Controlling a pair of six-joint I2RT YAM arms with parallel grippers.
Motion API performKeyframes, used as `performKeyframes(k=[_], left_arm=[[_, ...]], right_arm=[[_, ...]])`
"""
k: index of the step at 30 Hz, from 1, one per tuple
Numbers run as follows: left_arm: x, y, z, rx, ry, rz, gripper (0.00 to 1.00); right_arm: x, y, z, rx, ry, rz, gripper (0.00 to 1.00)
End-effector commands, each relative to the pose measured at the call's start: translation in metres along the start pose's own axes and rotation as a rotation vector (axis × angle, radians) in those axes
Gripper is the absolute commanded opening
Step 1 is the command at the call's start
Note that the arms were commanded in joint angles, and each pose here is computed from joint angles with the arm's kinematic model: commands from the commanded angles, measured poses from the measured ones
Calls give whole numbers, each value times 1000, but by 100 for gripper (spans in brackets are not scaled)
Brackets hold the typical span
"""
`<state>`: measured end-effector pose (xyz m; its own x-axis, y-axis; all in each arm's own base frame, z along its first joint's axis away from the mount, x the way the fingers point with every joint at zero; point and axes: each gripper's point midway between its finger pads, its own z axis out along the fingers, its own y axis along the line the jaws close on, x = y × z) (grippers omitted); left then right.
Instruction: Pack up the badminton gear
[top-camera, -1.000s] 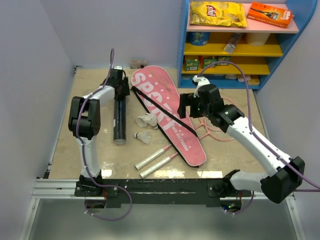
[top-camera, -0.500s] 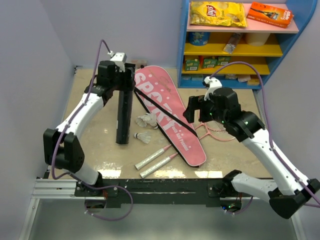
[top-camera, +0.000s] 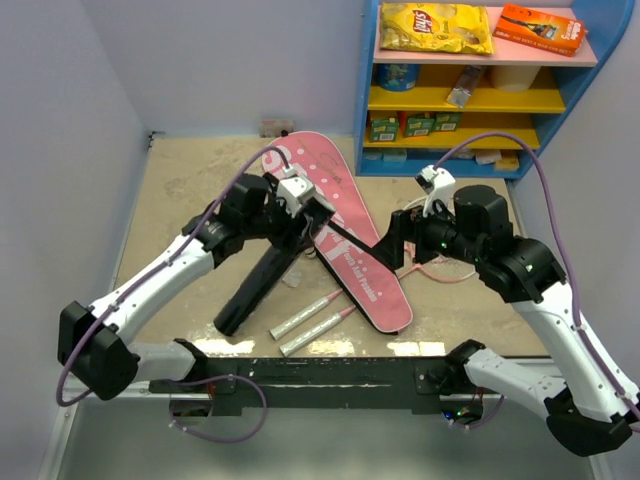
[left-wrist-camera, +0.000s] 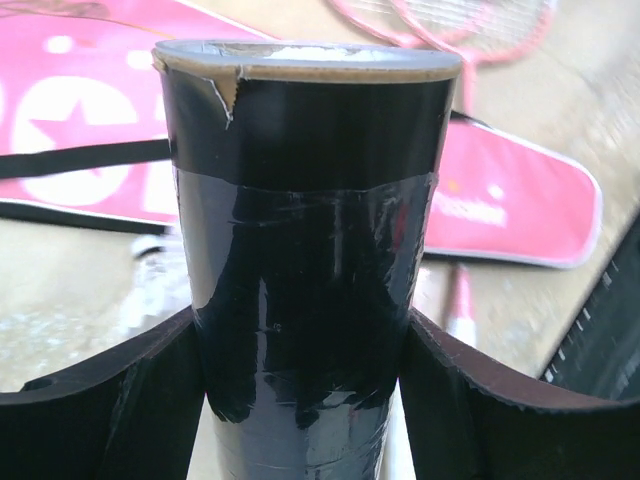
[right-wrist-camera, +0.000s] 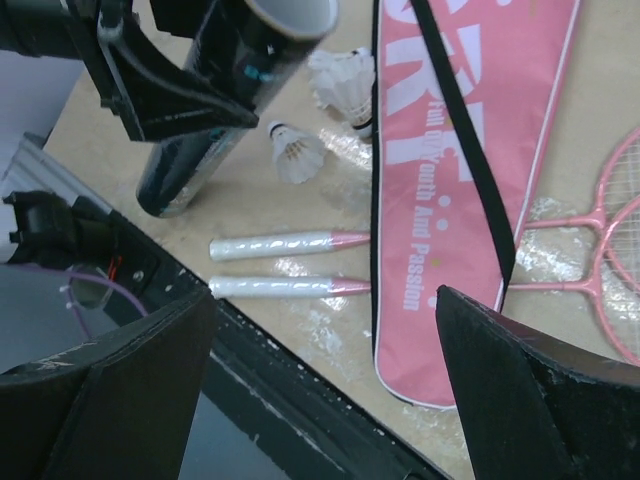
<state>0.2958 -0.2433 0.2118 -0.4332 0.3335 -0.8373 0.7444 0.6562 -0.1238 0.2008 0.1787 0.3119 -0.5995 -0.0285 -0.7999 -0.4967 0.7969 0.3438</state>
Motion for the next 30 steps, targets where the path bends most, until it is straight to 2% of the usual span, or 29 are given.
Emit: performKeyframes(k=[1, 3, 4, 8, 10, 16, 26, 30], left_arm=[[-1, -50, -28, 136, -60, 143, 14], [3, -71, -40, 195, -87, 161, 14], [5, -78, -44, 216, -97, 167, 15], [11, -103, -62, 315, -165, 183, 16], [17, -113, -68, 364, -172, 190, 16], [32, -126, -68, 425, -133, 208, 16], [47, -141, -50, 463, -88, 238, 16], [47, -143, -49, 470, -85, 248, 16]], right_arm=[[4, 27, -24, -144, 12, -34, 92], [9, 37, -28, -205, 23, -48, 91], [12, 39, -29, -226, 33, -56, 86], [29, 65, -33, -410, 106, -82, 79], [27, 76, -36, -478, 102, -85, 77], [9, 85, -32, -518, 50, -82, 75], [4, 84, 6, -526, 93, -66, 69], [10, 85, 16, -541, 124, -59, 61]])
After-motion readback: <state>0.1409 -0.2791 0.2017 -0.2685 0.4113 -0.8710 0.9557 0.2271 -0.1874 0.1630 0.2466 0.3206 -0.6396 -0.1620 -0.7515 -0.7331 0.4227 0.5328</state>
